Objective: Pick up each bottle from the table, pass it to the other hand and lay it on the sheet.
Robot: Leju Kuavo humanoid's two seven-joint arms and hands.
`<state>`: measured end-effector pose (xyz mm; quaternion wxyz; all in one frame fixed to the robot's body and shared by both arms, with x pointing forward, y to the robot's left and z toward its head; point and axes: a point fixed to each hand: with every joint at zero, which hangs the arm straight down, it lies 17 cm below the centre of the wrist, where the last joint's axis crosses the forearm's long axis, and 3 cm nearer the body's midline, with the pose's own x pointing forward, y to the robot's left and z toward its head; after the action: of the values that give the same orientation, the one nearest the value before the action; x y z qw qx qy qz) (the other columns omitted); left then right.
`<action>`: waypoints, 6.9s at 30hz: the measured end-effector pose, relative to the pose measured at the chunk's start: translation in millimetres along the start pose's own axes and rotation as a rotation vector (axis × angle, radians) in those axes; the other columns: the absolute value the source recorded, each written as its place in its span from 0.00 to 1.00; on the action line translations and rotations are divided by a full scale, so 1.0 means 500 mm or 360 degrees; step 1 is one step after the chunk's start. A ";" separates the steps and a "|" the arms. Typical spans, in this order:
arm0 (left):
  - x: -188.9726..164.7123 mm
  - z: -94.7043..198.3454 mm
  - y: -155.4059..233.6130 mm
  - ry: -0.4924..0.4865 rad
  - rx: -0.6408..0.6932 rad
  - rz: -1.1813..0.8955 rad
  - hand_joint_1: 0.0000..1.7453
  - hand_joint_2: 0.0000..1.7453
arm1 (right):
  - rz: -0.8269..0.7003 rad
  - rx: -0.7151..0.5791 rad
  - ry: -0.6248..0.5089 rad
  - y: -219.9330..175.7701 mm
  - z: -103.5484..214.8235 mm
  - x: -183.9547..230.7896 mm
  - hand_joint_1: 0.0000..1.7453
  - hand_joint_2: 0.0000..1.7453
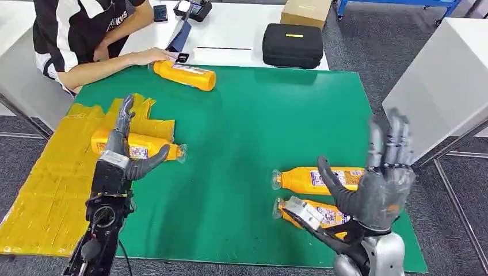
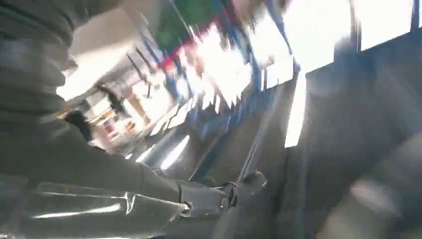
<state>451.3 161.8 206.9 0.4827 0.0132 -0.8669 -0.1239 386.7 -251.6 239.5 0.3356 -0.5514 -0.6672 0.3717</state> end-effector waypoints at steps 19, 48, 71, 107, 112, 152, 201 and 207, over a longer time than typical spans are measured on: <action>0.104 0.000 -0.023 -0.0173 -0.0071 0.0258 0.00 1.00 | 0.0083 0.0706 -0.0220 0.139 0.033 -0.145 0.00 1.00; 0.087 -0.001 -0.057 -0.0109 -0.0136 0.0396 0.00 1.00 | -0.0086 0.1292 0.0027 0.381 0.070 -0.282 0.00 1.00; 0.078 -0.009 -0.047 -0.0077 -0.0120 0.0401 0.00 1.00 | -0.0264 0.1629 0.0107 0.450 0.170 -0.293 0.00 1.00; 0.055 -0.004 -0.071 -0.0001 -0.0175 0.0352 0.00 1.00 | 0.0012 0.1799 0.0327 0.505 0.257 -0.376 0.99 1.00; 0.071 -0.004 -0.073 -0.0035 -0.0188 0.0324 0.00 1.00 | 0.0008 0.1796 0.0326 0.518 0.252 -0.358 1.00 1.00; 0.078 0.029 -0.134 0.0060 -0.0326 0.0401 0.00 1.00 | -0.0863 -0.0401 0.0334 0.056 -0.091 -0.143 1.00 1.00; 0.087 -0.002 -0.206 0.0047 -0.0497 0.0623 0.00 1.00 | -0.1380 0.0687 -0.0528 0.292 -0.078 0.444 1.00 1.00; 0.079 0.010 -0.211 0.0083 -0.0509 0.0651 0.00 1.00 | -0.1279 0.0889 -0.0710 0.321 -0.053 0.505 1.00 1.00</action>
<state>415.8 54.9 213.1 0.5159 -0.2357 -0.8081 -0.1590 445.5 18.9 123.3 0.4354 -0.0501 -0.7565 0.4854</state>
